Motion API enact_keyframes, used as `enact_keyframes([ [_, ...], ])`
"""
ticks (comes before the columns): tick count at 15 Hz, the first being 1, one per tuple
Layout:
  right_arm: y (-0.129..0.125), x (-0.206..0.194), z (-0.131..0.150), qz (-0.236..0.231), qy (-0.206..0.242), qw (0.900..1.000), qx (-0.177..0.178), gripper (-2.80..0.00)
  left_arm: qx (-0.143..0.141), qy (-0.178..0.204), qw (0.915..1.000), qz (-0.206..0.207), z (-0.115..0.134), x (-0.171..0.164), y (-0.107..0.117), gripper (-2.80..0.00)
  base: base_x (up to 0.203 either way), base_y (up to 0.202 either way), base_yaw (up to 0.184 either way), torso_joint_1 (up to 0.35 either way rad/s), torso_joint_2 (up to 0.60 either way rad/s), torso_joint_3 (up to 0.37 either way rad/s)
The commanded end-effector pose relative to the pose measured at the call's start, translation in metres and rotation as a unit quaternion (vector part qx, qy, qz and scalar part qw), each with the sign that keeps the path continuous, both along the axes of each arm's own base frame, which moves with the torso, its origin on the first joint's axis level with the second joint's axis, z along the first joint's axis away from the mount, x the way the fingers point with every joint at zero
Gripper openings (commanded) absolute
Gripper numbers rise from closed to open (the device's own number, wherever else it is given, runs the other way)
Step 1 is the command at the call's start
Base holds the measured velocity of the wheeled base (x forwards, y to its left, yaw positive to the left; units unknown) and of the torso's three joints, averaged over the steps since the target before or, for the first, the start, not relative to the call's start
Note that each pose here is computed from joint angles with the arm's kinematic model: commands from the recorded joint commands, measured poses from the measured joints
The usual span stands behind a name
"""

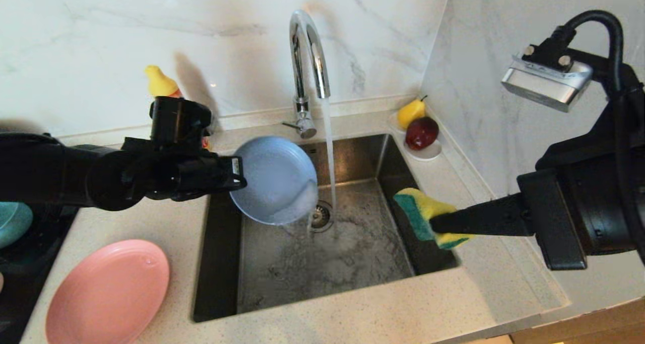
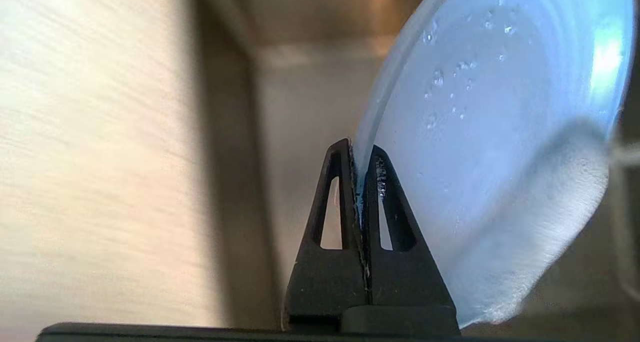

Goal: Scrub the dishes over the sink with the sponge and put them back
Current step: Rinse the plate

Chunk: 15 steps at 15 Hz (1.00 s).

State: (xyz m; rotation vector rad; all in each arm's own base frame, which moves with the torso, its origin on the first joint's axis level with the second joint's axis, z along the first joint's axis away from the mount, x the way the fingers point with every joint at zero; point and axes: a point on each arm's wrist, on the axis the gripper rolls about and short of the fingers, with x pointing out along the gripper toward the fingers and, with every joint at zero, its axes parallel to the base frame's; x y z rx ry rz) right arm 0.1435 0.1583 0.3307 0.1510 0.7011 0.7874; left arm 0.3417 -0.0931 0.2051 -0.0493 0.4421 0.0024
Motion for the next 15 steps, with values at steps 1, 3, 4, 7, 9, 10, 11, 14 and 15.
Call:
enact_keyframes([
  [1,0.003,0.004,-0.005,-0.001,0.010,1.000,-0.008,-2.80,0.039,-0.042,0.9983,0.013,0.011,-0.012,0.012,-2.80,0.000,0.000,0.000,0.000,0.00,0.000],
  [3,0.005,0.006,-0.008,-0.002,0.011,1.000,-0.008,-2.80,0.088,-0.073,0.9933,0.018,0.008,-0.013,0.014,-2.80,0.000,0.000,0.000,0.000,0.00,0.000],
  [4,0.006,0.006,-0.009,-0.001,0.010,1.000,-0.006,-2.80,0.109,-0.086,0.9901,0.019,0.005,-0.013,0.014,-2.80,0.000,0.000,0.000,0.000,0.00,0.000],
  [7,0.008,0.009,-0.016,-0.002,0.002,1.000,0.003,-2.80,0.159,-0.108,0.9808,0.034,-0.001,-0.007,0.014,-2.80,0.000,0.000,0.000,0.000,0.00,0.000],
  [9,0.009,0.010,-0.018,-0.003,0.002,1.000,0.003,-2.80,0.182,-0.111,0.9764,0.036,0.001,-0.007,0.014,-2.80,0.000,0.000,0.000,0.000,0.00,0.000],
  [10,0.008,0.010,-0.018,-0.003,0.002,1.000,0.003,-2.80,0.189,-0.117,0.9743,0.038,0.003,-0.007,0.014,-2.80,0.000,0.000,0.000,0.000,0.00,0.000],
  [11,0.009,0.010,-0.018,-0.002,0.002,1.000,0.004,-2.80,0.194,-0.128,0.9719,0.041,0.005,-0.006,0.014,-2.80,0.000,0.000,0.000,0.000,0.00,0.000],
  [14,0.010,0.011,-0.019,-0.003,0.003,1.000,0.002,-2.80,0.221,-0.165,0.9602,0.044,0.002,-0.004,0.014,-2.80,0.000,0.000,0.000,0.000,0.00,0.000],
  [15,0.010,0.012,-0.019,-0.003,0.004,1.000,0.002,-2.80,0.229,-0.179,0.9557,0.046,0.000,-0.004,0.014,-2.80,0.000,0.000,0.000,0.000,0.00,0.000],
])
